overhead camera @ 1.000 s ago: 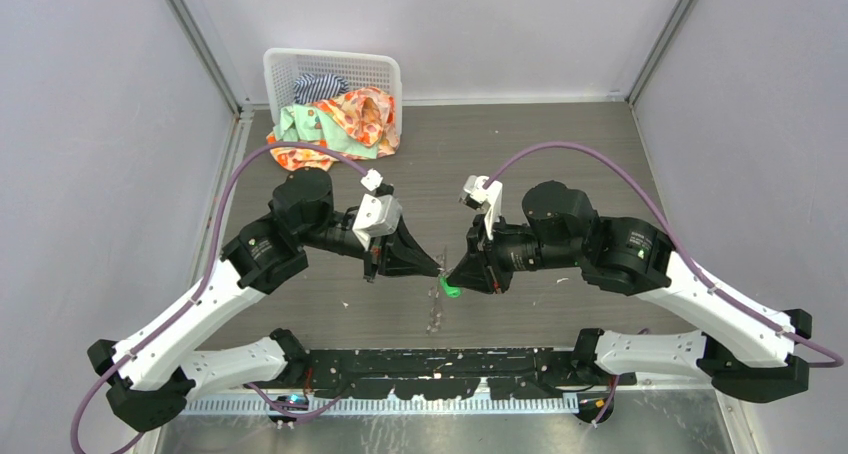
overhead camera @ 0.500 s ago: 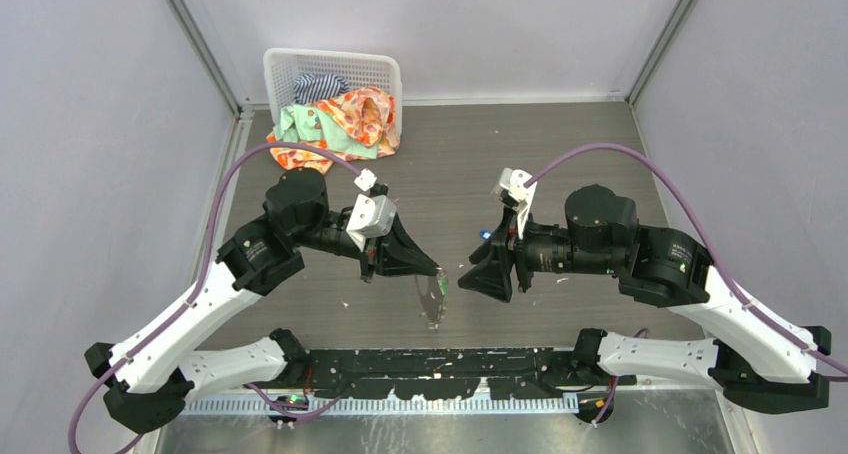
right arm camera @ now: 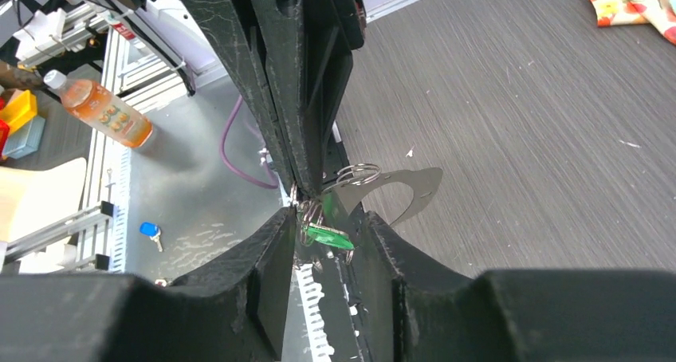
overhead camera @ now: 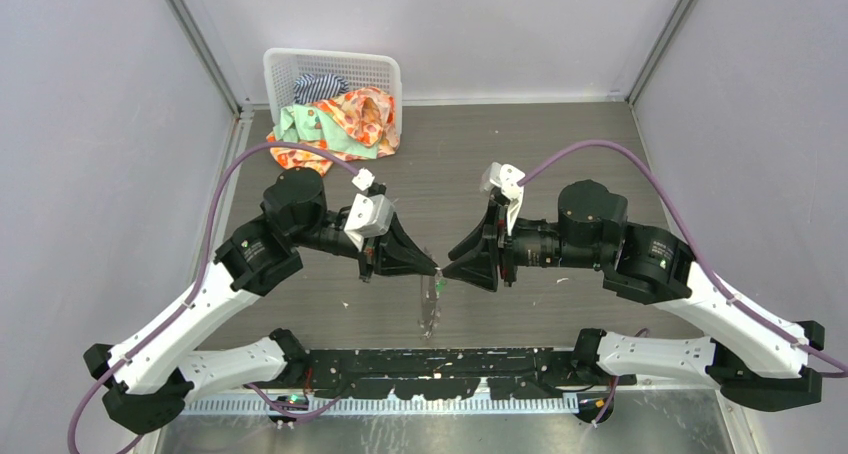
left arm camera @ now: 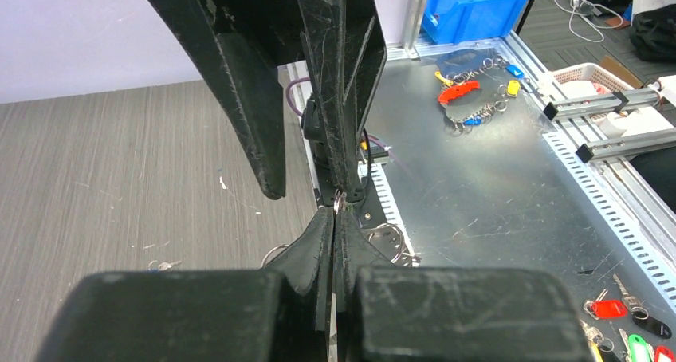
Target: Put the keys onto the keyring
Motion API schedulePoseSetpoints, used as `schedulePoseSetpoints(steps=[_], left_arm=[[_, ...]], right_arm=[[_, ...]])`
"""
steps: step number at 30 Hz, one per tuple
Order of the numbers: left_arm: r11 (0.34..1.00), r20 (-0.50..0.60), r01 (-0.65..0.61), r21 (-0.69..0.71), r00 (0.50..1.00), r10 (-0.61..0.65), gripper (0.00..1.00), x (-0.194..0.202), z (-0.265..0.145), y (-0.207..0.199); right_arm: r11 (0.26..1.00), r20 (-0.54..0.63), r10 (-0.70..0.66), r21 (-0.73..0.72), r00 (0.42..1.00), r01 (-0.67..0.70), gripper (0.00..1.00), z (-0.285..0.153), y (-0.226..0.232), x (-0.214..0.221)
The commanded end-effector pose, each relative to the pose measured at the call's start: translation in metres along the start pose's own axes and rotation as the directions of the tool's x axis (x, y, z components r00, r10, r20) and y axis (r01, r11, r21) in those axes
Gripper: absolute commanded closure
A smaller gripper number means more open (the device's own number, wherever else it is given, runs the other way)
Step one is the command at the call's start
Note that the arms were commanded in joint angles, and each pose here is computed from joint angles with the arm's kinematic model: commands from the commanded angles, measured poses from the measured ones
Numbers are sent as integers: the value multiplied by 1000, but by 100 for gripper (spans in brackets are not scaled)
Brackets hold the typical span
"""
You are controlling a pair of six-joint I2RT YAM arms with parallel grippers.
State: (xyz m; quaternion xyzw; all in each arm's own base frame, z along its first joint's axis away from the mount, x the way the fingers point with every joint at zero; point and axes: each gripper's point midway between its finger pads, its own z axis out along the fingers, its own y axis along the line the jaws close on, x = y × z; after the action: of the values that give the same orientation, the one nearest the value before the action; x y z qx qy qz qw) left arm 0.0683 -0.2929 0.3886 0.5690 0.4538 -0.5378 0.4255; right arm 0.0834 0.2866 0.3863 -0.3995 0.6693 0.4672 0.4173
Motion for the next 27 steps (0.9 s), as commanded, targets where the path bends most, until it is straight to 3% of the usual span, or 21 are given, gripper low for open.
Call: schedulePoseSetpoints(steps=[1,9,16,27], left_arm=[[997,71,-74,-14,995,74,100,-30,-5,-4],[997,71,-71,-32,995,73,100,-31,-6,0],[997,75,-63,-55,995,67,100,-33,-7,4],[999,54,-23,-48,998,26,100,-19,-8,2]], right_arm=[[997,49,-26,-72,998,30,62,3,12,-12],[994,37,-12,-111,999,16,67,6,18,-8],[993,42,-12,-115,999,17,63,7,18,-6],[996,95,-11,-84,995,19,95,7,14,-19]])
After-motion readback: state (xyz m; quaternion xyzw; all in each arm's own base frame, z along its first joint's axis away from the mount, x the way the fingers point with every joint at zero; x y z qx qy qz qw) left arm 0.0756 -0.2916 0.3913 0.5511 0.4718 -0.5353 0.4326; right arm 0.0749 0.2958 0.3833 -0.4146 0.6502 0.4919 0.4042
